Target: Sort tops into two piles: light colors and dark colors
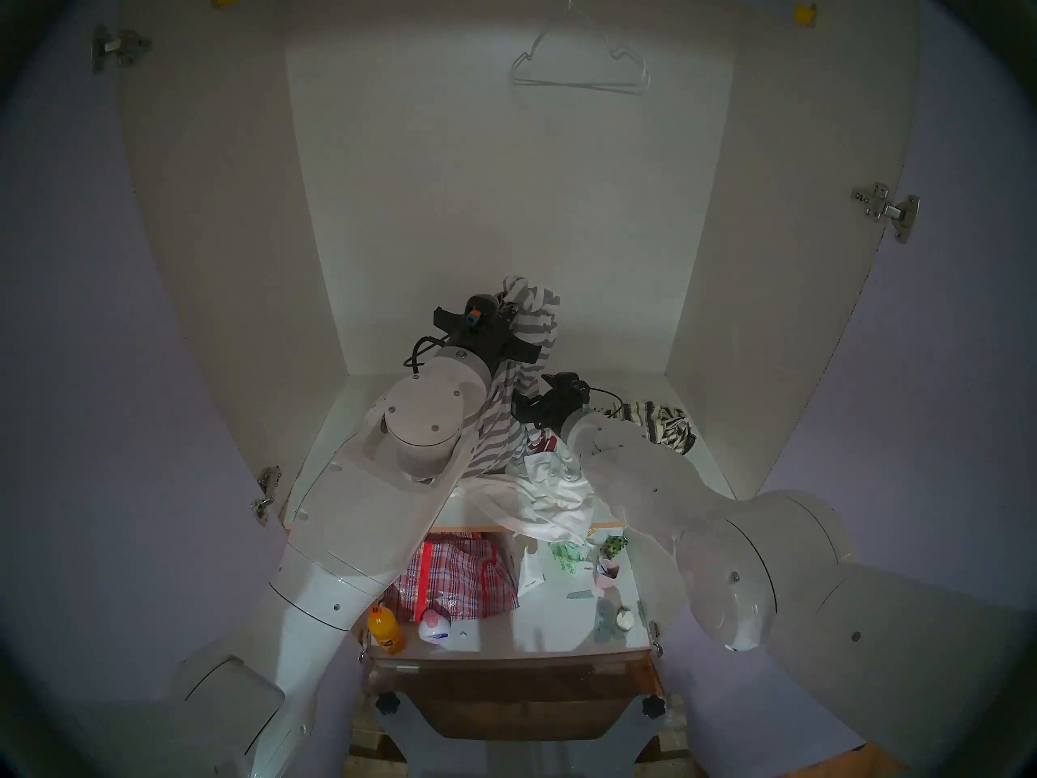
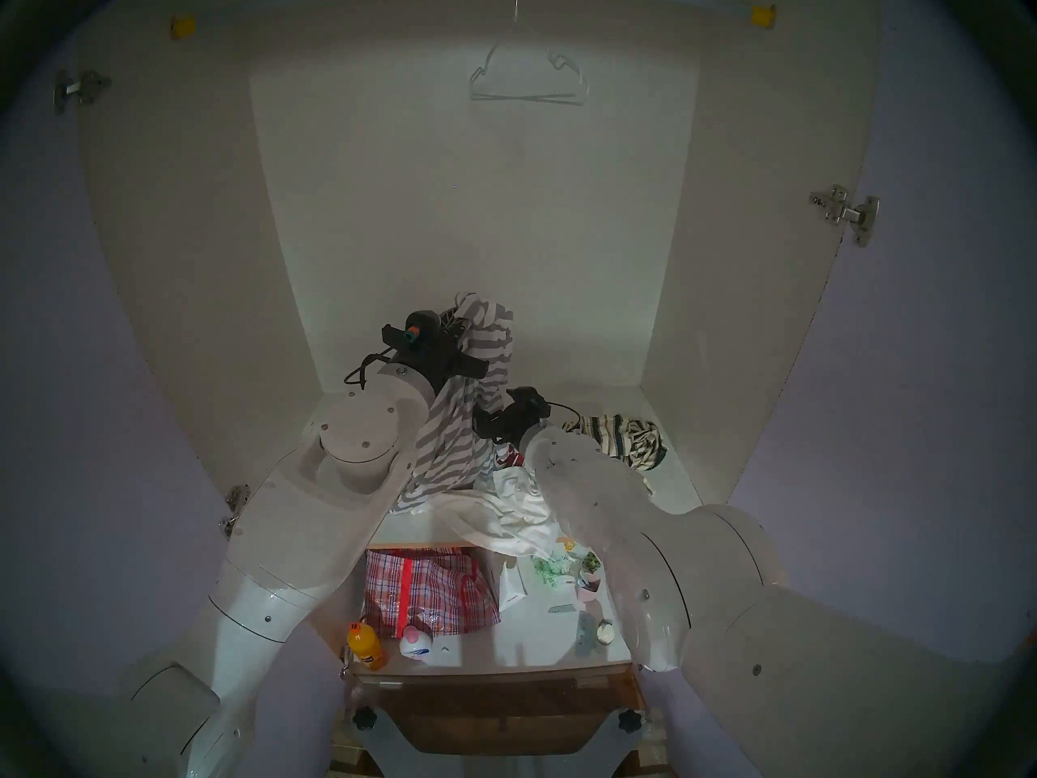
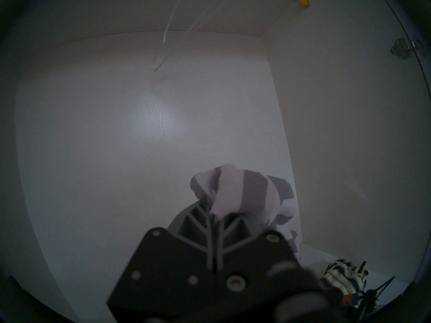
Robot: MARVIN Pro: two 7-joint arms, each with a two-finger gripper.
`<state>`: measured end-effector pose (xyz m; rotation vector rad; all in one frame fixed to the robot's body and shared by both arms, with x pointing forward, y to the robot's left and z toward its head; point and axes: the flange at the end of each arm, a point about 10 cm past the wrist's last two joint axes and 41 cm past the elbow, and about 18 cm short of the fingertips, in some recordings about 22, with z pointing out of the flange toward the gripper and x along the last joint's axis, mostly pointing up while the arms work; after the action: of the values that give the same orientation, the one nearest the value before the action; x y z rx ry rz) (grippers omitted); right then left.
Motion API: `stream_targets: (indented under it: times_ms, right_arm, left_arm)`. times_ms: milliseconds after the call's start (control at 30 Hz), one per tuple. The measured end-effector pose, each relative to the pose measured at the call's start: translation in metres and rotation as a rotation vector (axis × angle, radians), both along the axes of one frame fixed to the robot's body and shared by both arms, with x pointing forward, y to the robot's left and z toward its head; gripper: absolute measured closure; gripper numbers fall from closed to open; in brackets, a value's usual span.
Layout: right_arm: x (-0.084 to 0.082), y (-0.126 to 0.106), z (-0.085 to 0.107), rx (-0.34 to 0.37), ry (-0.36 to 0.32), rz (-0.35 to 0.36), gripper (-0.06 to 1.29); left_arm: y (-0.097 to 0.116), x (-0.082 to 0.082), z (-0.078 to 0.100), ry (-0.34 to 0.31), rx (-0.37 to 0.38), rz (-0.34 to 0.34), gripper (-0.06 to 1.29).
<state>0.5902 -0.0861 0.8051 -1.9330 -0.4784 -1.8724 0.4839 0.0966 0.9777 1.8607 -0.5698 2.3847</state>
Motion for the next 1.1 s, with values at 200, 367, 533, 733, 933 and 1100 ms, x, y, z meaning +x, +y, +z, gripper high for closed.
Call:
stream_targets:
  times_ms: [200,367,533,733,933,1100]
  right_arm:
    - [-0.013,0.002,0.002,0.047,-0.113,0.124,-0.01]
    - [-0.023,0.000,-0.006,0.080,-0.122,0.191,-0.01]
    - [-0.023,0.001,-0.006,0.087,-0.139,0.165,-0.01]
    - [-0.016,0.012,-0.005,0.077,-0.122,0.046,0.04]
    - [-0.010,0.015,-0.004,-0.010,-0.129,-0.076,1.25]
    - [0.000,-0.003,-0.001,-0.050,-0.133,-0.224,1.25]
  left_arm:
    - [0.004,0.010,-0.005,0.020,0.028,0.016,1.25]
    - [0.001,0.012,-0.004,0.021,0.017,0.016,1.25]
    - [-0.004,0.012,0.001,0.018,-0.005,0.000,1.25]
    - [-0.006,0.012,0.004,0.017,-0.009,-0.014,1.25]
    - [-0.003,0.014,0.000,0.024,0.000,-0.002,1.25]
    - [0.009,0.017,-0.006,0.019,0.012,0.059,1.14]
